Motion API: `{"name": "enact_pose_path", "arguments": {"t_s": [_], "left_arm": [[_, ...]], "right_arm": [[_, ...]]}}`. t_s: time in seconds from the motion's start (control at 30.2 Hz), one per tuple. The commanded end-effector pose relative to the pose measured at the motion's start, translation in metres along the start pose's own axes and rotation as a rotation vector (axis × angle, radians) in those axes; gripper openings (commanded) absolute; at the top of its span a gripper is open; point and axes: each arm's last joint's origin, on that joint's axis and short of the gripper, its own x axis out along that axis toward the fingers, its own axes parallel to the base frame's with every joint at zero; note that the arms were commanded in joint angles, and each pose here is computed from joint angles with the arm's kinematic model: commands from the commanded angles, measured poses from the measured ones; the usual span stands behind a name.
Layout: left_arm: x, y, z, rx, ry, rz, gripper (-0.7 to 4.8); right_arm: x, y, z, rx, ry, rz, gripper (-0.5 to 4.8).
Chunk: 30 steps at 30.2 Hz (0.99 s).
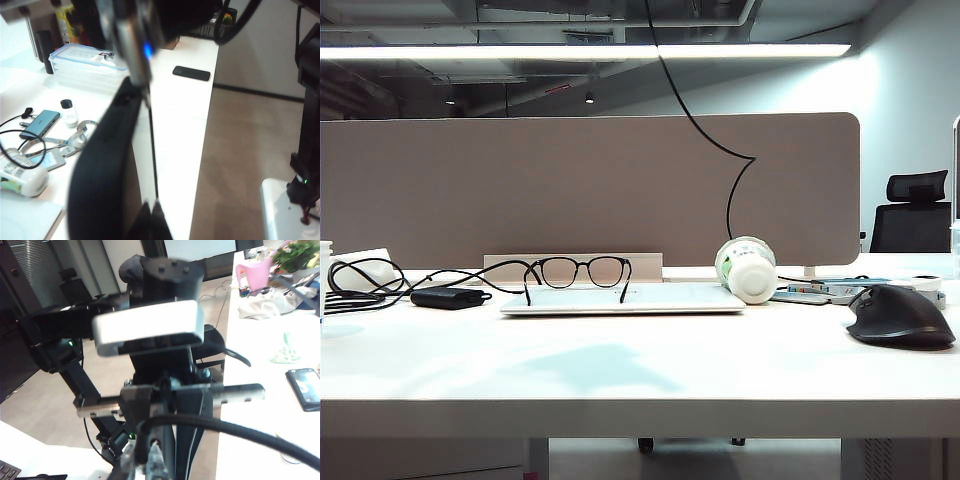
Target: Pick up the black phone, pick up the charger plug, insert the charger plug into the phone's charging port, and finally place the connected phone back on the desk.
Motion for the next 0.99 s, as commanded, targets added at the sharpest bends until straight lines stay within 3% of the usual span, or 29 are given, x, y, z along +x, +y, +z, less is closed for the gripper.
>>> {"name": "enact_pose_path", "arguments": {"t_s": [0.03, 0.3, 0.69, 0.99], "left_arm": [[-0.004, -0.005, 0.005, 0.074, 0.003, -0.012, -0.06], [-0.005, -0.007, -0.003, 0.069, 0.060, -0.013, -0.07], [-0.004, -0.007, -0.002, 0.073, 0.057, -0.014, -0.06], [-0.005, -0.008, -0.002, 0.121, 0.032, -0.073, -0.07]], "right_arm": [[0.000, 0.007, 0.003, -0.041, 0.001, -0.001, -0.08], [-0.001, 0.013, 0.008, -0.079, -0.005, -0.002, -0.08], [0.021, 0.017, 0.008, -0.097, 0.026, -0.004, -0.08], [0.021, 0.017, 0.008, -0.095, 0.026, -0.006, -0.08]]}}
